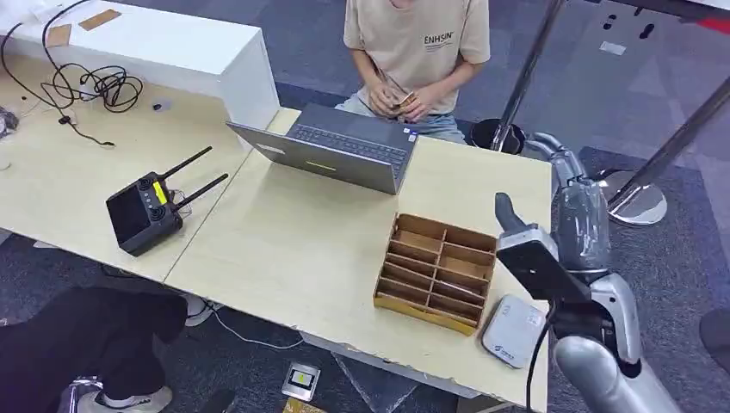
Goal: Pass the card to the sensor for recognition and then transmit it.
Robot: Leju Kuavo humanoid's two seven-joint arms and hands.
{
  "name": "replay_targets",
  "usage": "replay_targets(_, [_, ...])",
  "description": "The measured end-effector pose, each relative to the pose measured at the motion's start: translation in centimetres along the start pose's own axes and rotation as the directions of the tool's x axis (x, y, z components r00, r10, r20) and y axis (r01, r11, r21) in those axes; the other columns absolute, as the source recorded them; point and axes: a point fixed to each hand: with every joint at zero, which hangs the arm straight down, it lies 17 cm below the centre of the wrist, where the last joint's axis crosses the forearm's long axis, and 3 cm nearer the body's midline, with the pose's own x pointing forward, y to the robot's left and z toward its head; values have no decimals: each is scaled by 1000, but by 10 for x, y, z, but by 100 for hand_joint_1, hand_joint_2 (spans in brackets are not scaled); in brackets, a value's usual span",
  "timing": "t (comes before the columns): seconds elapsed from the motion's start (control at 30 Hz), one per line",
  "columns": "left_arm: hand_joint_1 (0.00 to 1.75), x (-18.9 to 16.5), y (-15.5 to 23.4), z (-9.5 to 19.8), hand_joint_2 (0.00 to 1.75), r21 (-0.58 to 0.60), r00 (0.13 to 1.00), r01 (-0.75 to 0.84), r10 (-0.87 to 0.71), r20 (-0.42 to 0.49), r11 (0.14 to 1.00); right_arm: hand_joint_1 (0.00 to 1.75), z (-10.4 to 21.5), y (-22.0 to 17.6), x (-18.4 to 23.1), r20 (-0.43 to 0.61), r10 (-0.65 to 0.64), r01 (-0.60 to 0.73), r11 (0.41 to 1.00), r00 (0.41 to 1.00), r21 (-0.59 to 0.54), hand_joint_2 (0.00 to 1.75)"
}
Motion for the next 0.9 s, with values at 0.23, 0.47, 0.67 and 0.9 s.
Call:
replay_targets(0.23, [0,0,0,0,0,1,1000,-3,3,-1,1000,140,12,2,-7,-16,7,-7,1000,1000,16,175])
replay_targets(0.47, [0,0,1,0,0,7,1000,-6,6,-2,1000,141,25,12,-13,-33,10,-9,999,999,42,175])
replay_targets(0.67, [0,0,1,0,0,7,1000,-9,9,-3,1000,42,39,25,-22,-48,50,-46,996,998,74,175])
replay_targets(0.9, [0,0,1,0,0,8,1000,-13,13,-4,1000,12,56,41,-33,-83,55,-47,993,995,105,175])
